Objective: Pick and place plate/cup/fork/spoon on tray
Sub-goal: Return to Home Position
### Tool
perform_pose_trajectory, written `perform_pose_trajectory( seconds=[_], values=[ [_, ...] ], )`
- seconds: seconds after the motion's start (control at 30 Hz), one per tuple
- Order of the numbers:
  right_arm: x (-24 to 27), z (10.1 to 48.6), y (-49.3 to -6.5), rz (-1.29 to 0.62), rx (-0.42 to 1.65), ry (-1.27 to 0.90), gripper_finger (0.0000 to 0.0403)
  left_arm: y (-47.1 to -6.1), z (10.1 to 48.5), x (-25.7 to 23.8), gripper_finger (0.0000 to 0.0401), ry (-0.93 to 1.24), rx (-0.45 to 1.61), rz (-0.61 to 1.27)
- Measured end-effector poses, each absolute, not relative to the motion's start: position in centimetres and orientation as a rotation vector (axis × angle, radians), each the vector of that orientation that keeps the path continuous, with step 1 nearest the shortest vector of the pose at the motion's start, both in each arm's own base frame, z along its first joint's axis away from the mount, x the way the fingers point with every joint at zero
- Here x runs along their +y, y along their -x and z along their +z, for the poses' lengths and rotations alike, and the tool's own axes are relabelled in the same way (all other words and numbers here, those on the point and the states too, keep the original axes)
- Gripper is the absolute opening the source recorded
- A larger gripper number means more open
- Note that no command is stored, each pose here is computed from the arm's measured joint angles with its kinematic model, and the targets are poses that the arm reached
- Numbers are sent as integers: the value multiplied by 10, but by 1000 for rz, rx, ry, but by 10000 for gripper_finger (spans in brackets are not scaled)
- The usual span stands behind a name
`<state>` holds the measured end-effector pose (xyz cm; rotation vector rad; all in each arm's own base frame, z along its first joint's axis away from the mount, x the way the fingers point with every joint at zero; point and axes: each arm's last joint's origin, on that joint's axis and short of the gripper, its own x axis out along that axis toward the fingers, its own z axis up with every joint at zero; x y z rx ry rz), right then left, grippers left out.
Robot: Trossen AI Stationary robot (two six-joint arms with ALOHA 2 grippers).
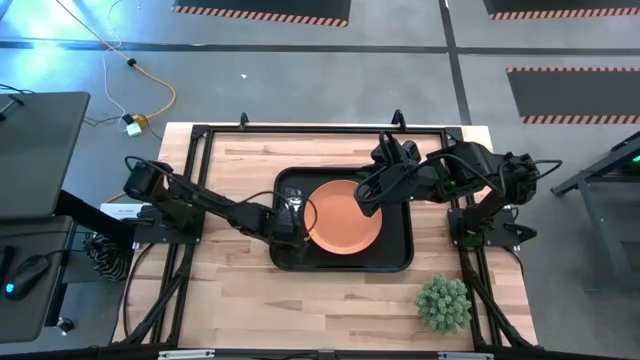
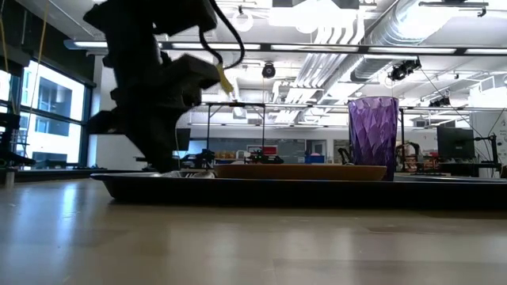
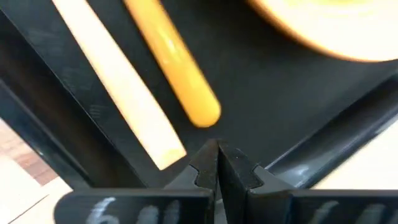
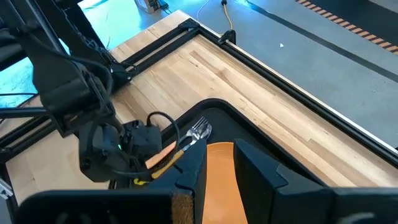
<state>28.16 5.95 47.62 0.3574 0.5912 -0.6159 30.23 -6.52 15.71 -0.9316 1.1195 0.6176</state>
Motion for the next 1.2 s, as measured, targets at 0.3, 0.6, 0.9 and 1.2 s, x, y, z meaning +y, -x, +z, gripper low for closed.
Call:
perform_pose_trajectory(
  seconds=[0.3,0.6,0.9,1.2],
  values=[
    [59,475,-281,-616,602,-353,71,-272,186,-52,0,855,1138,778],
    [59,475,-281,-618,606,-350,71,-276,183,-42,0,874,1153,773],
    [59,475,-280,-619,608,-349,71,-275,181,-41,0,841,1168,774],
    [59,475,-280,-615,615,-344,71,-269,206,-29,0,830,1093,693]
  ],
)
